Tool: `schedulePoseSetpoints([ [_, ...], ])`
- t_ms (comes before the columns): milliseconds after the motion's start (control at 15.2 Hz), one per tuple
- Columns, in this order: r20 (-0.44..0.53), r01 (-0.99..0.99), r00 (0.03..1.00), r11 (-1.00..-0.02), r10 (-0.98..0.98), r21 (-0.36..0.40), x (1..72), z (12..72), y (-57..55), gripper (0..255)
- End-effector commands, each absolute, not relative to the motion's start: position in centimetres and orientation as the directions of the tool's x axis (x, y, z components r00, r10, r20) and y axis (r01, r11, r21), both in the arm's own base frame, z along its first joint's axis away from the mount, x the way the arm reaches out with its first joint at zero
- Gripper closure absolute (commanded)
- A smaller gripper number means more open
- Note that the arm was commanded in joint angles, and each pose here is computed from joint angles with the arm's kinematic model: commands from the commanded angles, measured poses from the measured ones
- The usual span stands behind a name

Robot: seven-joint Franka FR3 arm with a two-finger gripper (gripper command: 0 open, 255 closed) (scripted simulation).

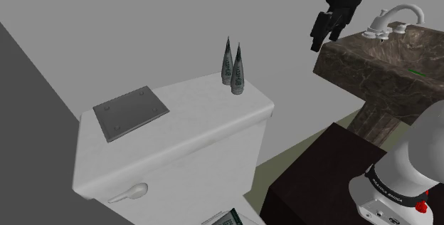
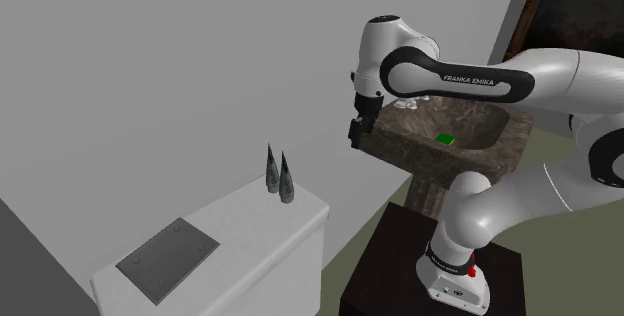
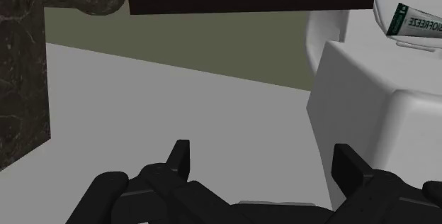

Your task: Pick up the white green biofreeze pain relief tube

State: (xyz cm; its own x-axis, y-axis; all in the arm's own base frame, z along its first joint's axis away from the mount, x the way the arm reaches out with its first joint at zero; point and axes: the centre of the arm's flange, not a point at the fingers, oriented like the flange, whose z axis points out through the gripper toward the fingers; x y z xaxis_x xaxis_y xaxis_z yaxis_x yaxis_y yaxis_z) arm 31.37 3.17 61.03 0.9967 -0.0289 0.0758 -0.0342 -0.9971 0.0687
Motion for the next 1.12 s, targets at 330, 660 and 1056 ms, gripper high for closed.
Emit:
schedulePoseSetpoints([
  [330,-0.014,-0.232,0.973,-0.973,-0.232,0.013,33.8,61.4,8.7,0],
  [660,-0.114,-0.424,0.901,-0.905,-0.419,-0.024,37.4,61.9,13.6,0],
  [1056,-0.238,-0.634,0.757,-0.773,-0.608,-0.040,42.9,62.5,18.3,0],
])
